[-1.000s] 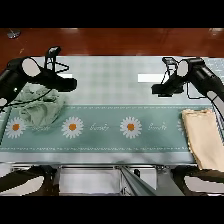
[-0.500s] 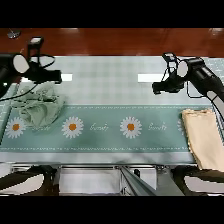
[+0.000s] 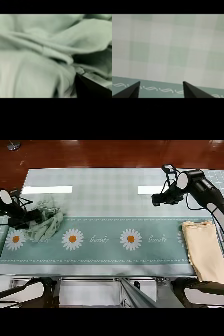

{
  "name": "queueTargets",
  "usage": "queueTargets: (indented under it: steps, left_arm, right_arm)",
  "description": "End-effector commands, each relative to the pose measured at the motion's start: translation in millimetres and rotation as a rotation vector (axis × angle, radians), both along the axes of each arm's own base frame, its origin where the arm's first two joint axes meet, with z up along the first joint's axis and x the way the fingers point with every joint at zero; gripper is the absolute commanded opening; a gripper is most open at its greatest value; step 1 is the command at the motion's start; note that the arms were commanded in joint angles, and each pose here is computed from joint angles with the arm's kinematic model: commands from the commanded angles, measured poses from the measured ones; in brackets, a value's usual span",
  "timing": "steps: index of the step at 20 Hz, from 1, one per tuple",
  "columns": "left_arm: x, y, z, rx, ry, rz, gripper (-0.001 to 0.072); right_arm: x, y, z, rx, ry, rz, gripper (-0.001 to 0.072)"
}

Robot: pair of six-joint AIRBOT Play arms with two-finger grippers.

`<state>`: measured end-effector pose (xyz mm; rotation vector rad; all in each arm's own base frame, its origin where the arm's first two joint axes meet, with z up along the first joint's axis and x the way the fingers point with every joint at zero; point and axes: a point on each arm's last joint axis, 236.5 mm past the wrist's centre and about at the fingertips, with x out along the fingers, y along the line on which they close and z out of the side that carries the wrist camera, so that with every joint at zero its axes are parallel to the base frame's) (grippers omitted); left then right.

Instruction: Fold the shirts.

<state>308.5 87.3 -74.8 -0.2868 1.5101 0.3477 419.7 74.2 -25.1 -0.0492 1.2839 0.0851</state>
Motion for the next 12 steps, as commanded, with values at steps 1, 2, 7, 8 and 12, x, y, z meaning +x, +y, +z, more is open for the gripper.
queueTargets:
  steps: [1, 2, 7, 8, 12]
  left_arm:
    - [-19, -24, -17, -0.121, 0.059, 0.003, 0.051]
    - [-21, -34, -13, -0.166, 0.066, -0.043, 0.0084]
    - [58, -91, 101, -0.387, -0.349, -0.108, 0.0034]
    - [76, -101, 148, -0.411, -0.498, -0.133, 0.0034]
    - [80, -128, 323, -0.421, -0.948, -0.23, 0.0034]
  right_arm:
    - [0, 0, 3, -0.003, 0.001, 0.033, 0.062]
    - [-2, -2, 6, -0.006, 0.016, 0.031, 0.062]
    - [1, -12, 78, -0.034, -0.118, 0.04, 0.062]
    - [0, -15, 101, -0.037, -0.177, 0.039, 0.062]
    - [-23, -27, 189, -0.042, -0.395, 0.027, 0.062]
